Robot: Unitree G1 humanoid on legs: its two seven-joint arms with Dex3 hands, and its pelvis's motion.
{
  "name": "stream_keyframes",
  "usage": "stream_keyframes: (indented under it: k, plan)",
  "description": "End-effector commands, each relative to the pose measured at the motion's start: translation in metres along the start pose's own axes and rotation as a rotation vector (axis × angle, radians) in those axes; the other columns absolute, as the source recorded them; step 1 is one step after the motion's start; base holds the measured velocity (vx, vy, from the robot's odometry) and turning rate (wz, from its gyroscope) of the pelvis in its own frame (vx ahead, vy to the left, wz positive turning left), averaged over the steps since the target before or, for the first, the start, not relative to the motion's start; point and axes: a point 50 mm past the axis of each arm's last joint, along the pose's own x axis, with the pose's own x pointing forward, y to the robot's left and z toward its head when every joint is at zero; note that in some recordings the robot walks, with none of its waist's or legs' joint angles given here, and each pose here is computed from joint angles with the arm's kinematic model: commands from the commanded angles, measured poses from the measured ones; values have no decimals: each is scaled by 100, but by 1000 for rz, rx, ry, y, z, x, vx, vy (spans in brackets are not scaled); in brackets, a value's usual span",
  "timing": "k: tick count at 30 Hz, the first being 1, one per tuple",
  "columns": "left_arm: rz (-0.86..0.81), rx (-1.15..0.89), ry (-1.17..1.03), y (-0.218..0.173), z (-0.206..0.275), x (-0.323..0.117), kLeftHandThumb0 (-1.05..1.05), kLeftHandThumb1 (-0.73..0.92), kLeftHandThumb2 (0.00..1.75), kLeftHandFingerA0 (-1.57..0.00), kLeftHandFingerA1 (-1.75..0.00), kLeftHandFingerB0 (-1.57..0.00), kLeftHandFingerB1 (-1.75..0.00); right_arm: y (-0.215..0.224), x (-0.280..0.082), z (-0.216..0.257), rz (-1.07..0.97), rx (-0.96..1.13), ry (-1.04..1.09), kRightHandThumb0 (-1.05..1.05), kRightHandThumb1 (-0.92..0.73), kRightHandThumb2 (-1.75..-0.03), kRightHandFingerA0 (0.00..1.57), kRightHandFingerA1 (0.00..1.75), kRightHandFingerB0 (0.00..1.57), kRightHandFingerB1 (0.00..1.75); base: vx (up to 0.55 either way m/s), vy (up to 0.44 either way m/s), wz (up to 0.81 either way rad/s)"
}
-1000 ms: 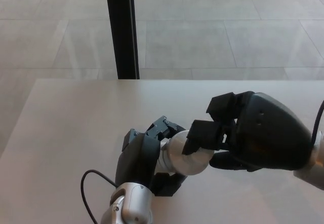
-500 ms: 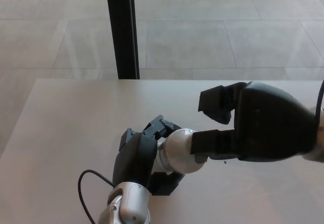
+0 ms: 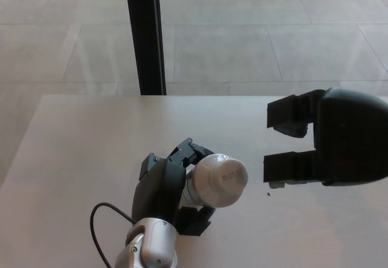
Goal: The robot uses its left hand to to lift the bottle kept on the middle of the desk and tilts it towards its right hand. It then uses its right hand to rotate its cap to open it and places the bottle and cap back on the desk
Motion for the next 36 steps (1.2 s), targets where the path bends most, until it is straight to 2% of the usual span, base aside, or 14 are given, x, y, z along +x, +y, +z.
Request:
stream_keyframes:
  k: [1, 5, 7, 9, 13, 16, 17, 19, 24, 25, 28, 30, 34, 36]
  plan:
    - [-22, 25, 92, -2, -18, -5, 25, 76, 112, -93, -170, -79, -138, 3, -13, -3, -104, 82, 151, -24, -52, -96, 84, 163, 69, 144, 0, 0, 0]
    - [-17, 35, 90, -3, -19, -6, 24, 73, 114, -95, -169, -81, -138, 7, -18, -5, -146, 165, 286, -22, -56, -78, 85, 167, 75, 139, 0, 0, 0]
    - [-22, 27, 93, -4, -18, -6, 24, 73, 115, -96, -172, -80, -142, 9, -20, -4, -136, 201, 365, -23, -63, -70, 88, 173, 80, 109, 0, 0, 0]
    - [-23, 27, 99, -3, -18, -7, 24, 74, 115, -94, -172, -78, -142, 10, -21, -1, -136, 220, 397, -21, -61, -75, 87, 172, 82, 118, 0, 0, 0]
    - [-21, 38, 98, -2, -19, -6, 22, 71, 115, -93, -172, -78, -140, 13, -25, 3, -127, 232, 427, -21, -55, -73, 89, 171, 86, 102, 0, 0, 0]
    - [-10, 26, 91, 0, -21, -8, 20, 71, 115, -92, -171, -79, -142, 22, -36, 7, -80, 233, 498, -24, -53, -67, 88, 174, 82, 115, 0, 0, 0]
    - [-5, 40, 81, 1, -23, -8, 20, 66, 123, -93, -172, -80, -143, 25, -41, 9, -56, 250, 535, -22, -51, -67, 90, 173, 86, 103, 0, 0, 0]
    - [1, 35, 85, 3, -24, -9, 21, 66, 123, -94, -173, -80, -143, 34, -51, 13, -9, 270, 593, -15, -47, -76, 88, 172, 83, 118, 0, 0, 0]
    - [5, 29, 99, 6, -26, -8, 20, 62, 130, -97, -173, -79, -142, 64, -76, 28, 95, 372, 812, -20, -45, -88, 95, 149, 87, 92, 0, 0, 0]
    - [7, 27, 100, 6, -27, -9, 21, 62, 129, -98, -172, -81, -142, 70, -79, 31, 114, 394, 837, -15, -47, -95, 95, 150, 89, 104, 0, 0, 0]
    - [10, 22, 106, 7, -28, -12, 20, 64, 126, -99, -171, -81, -142, 84, -87, 41, 164, 462, 908, -12, -48, -96, 95, 150, 90, 98, 0, 0, 0]
    - [14, 16, 103, 7, -29, -14, 18, 63, 129, -102, -171, -82, -141, 99, -92, 53, 176, 552, 1018, -7, -49, -98, 94, 168, 89, 98, 0, 0, 0]
    - [15, 17, 101, 5, -30, -15, 17, 64, 127, -104, -169, -84, -141, 108, -92, 61, 127, 701, 1122, -12, -53, -86, 93, 170, 88, 102, 0, 0, 0]
    - [11, 20, 100, 3, -30, -15, 18, 63, 126, -105, -170, -85, -141, 110, -87, 62, 128, 781, 1159, -19, -62, -76, 89, 166, 88, 88, 0, 0, 0]
